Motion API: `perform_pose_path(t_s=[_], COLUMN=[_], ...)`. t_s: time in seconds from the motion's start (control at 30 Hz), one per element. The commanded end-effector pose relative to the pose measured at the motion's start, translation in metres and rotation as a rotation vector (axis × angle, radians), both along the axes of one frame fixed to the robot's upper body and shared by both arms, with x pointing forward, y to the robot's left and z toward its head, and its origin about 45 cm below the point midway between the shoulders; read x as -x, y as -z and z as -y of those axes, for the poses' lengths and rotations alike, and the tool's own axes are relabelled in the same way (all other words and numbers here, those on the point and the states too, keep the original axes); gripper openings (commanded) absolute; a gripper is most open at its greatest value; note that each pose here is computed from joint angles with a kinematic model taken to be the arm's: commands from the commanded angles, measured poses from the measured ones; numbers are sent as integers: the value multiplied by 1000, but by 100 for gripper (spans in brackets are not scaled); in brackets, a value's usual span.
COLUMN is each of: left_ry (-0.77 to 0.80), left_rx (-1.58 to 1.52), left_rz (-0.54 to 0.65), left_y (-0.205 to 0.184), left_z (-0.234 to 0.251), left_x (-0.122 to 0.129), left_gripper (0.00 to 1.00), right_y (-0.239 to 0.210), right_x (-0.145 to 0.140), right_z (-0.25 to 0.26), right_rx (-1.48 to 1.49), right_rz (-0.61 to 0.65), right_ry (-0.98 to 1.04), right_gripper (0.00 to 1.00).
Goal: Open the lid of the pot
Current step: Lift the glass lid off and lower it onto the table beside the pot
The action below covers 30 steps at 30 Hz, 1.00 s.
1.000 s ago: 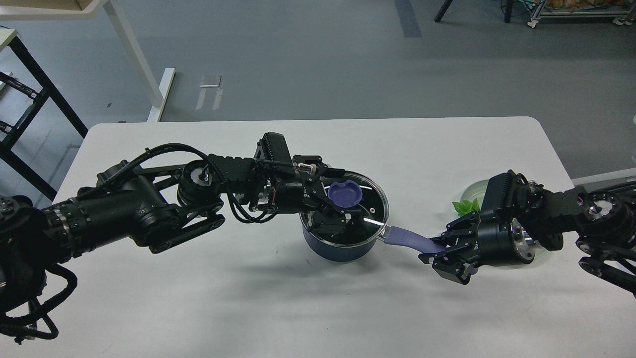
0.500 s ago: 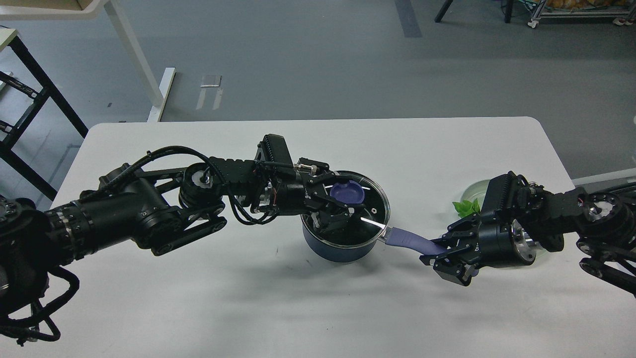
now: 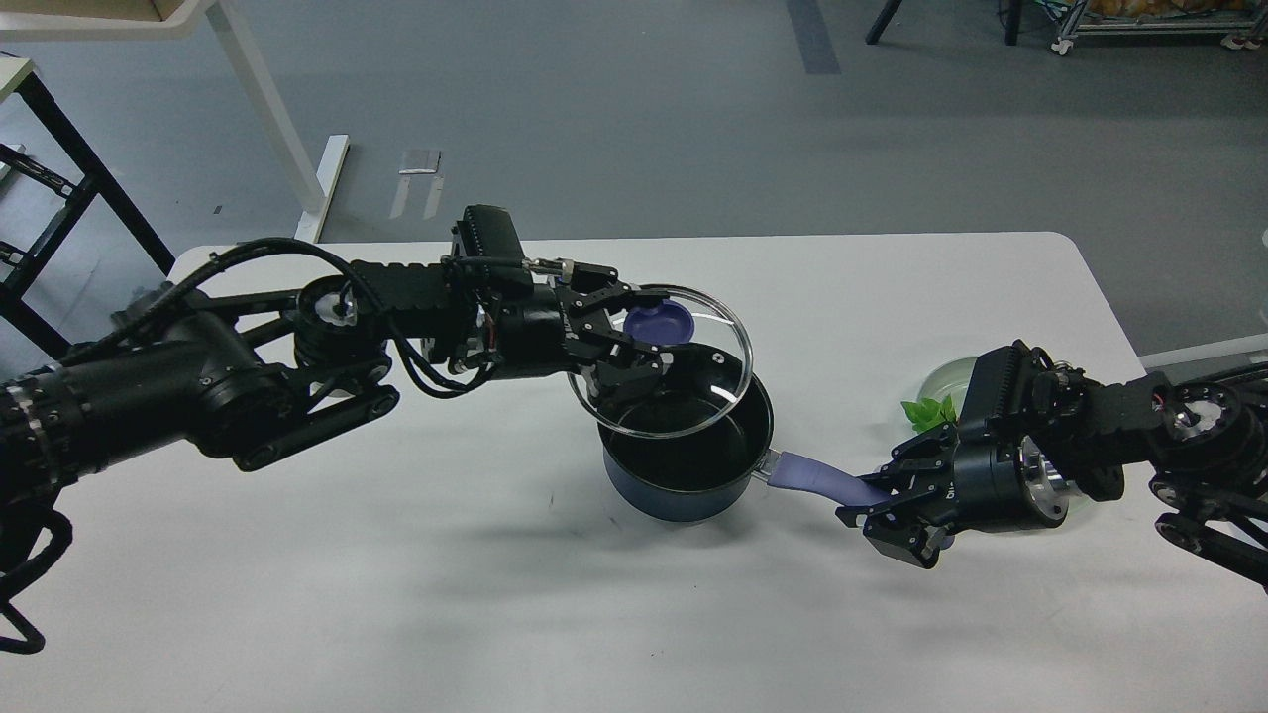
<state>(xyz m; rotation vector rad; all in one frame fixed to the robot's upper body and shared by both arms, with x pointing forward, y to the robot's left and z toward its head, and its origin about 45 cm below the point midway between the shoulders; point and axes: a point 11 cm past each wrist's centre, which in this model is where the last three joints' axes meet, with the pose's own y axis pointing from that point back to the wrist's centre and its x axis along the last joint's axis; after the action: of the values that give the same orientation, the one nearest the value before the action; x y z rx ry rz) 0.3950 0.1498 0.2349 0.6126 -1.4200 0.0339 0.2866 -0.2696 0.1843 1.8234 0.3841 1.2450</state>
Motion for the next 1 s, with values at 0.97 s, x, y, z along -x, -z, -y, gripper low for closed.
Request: perform_pose_path(t_s=[0.97], left_ry=[-507], left_rx=[-117], left_rz=[-122], left_y=[98], left_z=[-263], left_x=[113], left_gripper=[44], right_y=[0], right_x=[0], right_z=[-1], right_rx=[-2], right_rz=[1], right_ry=[-2], right_gripper=[28])
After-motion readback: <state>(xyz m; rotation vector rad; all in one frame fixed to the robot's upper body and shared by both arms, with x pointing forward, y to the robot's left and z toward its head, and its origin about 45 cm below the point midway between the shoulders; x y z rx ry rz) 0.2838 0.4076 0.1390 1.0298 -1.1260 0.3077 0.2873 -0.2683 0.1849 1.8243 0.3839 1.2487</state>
